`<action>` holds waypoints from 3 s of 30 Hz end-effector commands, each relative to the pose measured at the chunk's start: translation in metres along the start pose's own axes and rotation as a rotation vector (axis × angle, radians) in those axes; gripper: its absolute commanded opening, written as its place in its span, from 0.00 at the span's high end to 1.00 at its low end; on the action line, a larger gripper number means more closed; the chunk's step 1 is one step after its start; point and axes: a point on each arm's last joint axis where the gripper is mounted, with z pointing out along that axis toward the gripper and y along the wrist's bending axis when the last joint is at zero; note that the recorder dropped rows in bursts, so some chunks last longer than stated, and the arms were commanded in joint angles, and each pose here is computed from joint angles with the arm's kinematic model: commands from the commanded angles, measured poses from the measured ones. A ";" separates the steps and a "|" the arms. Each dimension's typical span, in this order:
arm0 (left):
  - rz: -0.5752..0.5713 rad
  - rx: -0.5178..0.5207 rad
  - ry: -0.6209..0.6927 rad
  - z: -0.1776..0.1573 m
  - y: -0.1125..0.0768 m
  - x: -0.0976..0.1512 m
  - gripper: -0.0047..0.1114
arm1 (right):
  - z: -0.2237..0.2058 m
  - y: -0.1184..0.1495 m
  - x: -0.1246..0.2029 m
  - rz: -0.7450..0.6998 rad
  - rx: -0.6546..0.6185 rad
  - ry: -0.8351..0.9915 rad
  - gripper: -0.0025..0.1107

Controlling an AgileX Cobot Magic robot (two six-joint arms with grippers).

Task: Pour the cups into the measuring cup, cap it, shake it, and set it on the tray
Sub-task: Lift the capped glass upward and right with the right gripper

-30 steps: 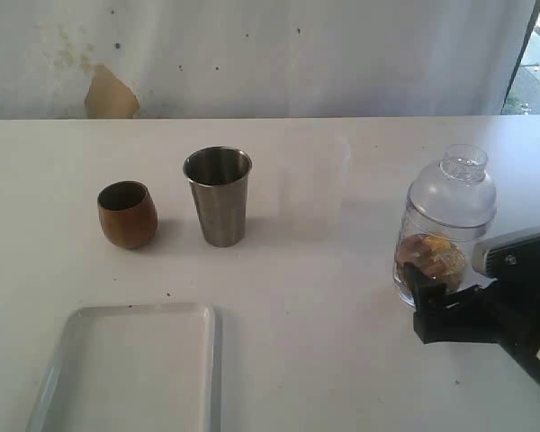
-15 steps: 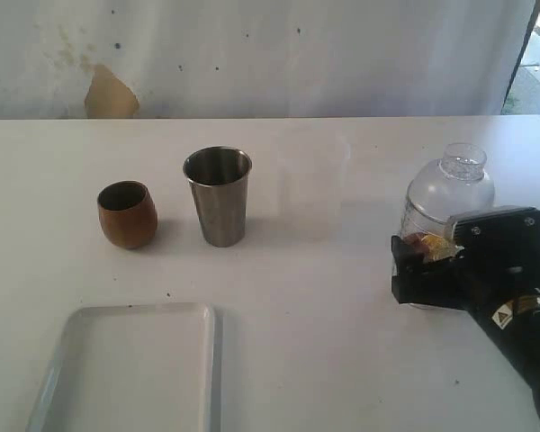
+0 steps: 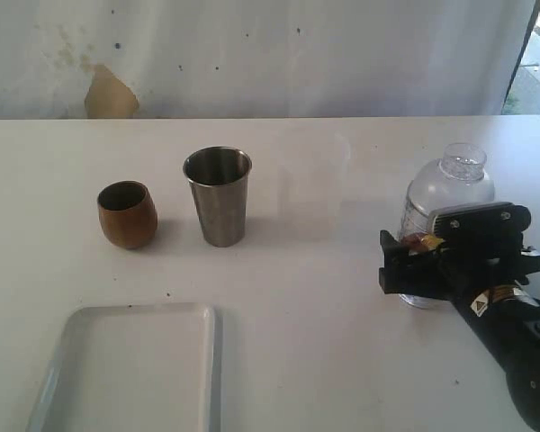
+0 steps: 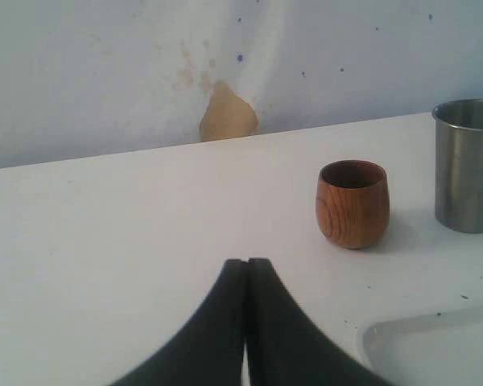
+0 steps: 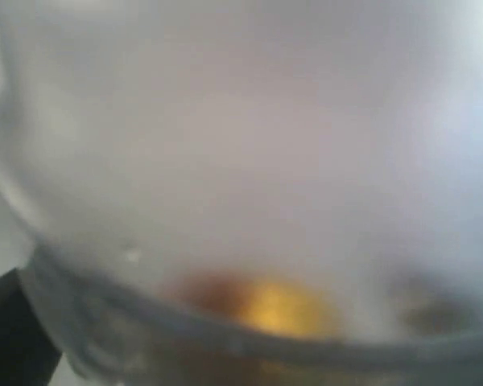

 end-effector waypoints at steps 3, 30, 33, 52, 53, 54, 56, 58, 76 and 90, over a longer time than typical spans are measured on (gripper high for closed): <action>-0.013 0.002 -0.001 0.000 0.000 0.002 0.96 | 0.002 0.000 -0.004 0.002 0.004 -0.030 0.12; -0.013 0.002 -0.001 0.000 0.000 0.002 0.96 | 0.002 0.010 -0.042 -0.007 -0.103 -0.071 0.98; -0.013 0.002 -0.001 0.000 0.000 0.002 0.96 | 0.004 -0.007 -0.056 0.103 0.034 -0.066 0.98; -0.013 0.004 -0.001 0.000 0.000 0.002 0.96 | -0.046 0.039 -0.127 -0.201 -0.397 -0.185 0.98; -0.013 0.004 -0.001 0.000 0.000 0.002 0.96 | -0.048 0.044 -0.128 -0.243 -0.429 -0.197 0.98; -0.013 0.004 -0.001 0.000 0.000 0.002 0.96 | -0.043 0.037 -0.131 -0.164 -0.356 -0.183 0.98; -0.013 0.004 -0.001 0.000 0.000 0.002 0.96 | -0.031 0.010 -0.133 0.154 -0.119 -0.113 0.98; -0.013 0.004 -0.001 0.000 0.000 0.002 0.96 | -0.037 0.021 -0.137 0.029 -0.232 -0.091 0.98; 0.009 -0.002 -0.005 0.000 0.000 0.001 0.96 | -0.035 -0.005 -0.149 0.165 -0.091 -0.010 0.98; 0.019 -0.005 -0.004 0.000 0.000 0.001 0.96 | -0.039 -0.015 -0.156 0.256 -0.054 0.020 0.98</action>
